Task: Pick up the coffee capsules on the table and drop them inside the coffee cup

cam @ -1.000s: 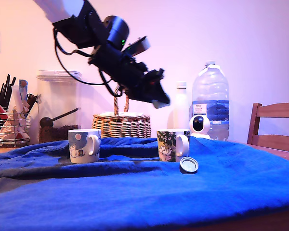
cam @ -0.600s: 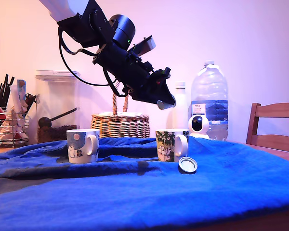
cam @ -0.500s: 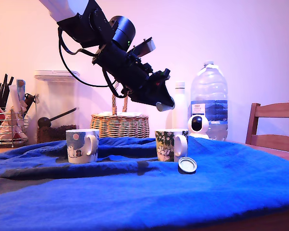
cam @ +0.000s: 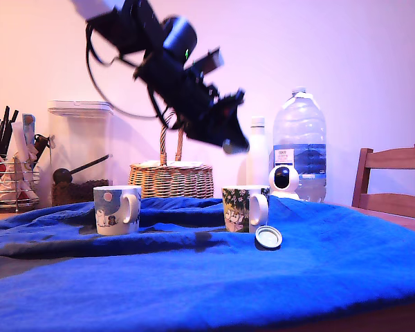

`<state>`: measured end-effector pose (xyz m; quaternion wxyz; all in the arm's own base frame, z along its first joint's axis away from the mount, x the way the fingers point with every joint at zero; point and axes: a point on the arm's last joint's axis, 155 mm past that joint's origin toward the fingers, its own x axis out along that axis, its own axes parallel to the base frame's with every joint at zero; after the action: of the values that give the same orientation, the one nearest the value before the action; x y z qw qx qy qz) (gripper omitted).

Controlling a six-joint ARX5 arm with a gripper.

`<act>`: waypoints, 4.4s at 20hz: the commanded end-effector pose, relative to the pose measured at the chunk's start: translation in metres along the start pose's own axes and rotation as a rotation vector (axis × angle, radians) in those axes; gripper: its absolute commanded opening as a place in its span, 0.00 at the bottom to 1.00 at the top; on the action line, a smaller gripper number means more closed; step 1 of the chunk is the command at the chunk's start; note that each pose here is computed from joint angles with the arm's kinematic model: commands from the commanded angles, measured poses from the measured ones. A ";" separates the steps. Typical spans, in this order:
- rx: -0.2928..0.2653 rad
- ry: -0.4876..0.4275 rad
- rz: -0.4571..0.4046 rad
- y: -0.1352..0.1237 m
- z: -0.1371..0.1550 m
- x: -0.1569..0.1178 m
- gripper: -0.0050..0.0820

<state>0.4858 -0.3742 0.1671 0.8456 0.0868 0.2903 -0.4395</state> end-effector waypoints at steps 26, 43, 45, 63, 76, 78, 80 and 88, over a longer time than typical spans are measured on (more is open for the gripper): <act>-0.048 0.145 -0.005 0.016 -0.041 0.053 0.53; -0.033 0.138 -0.032 0.007 -0.029 0.039 0.04; -0.033 0.121 -0.040 0.004 -0.020 0.031 0.03; -0.065 0.082 0.058 0.028 0.028 -0.080 0.03; -0.097 0.180 0.050 0.032 -0.039 -0.071 0.03; -0.123 0.165 0.060 0.031 -0.053 -0.074 0.03; -0.140 0.148 0.077 0.032 -0.068 -0.084 0.03; -0.252 0.035 0.199 0.058 -0.123 -0.141 0.03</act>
<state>0.4249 -0.1972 0.1557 0.8875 0.0260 0.3319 -0.3186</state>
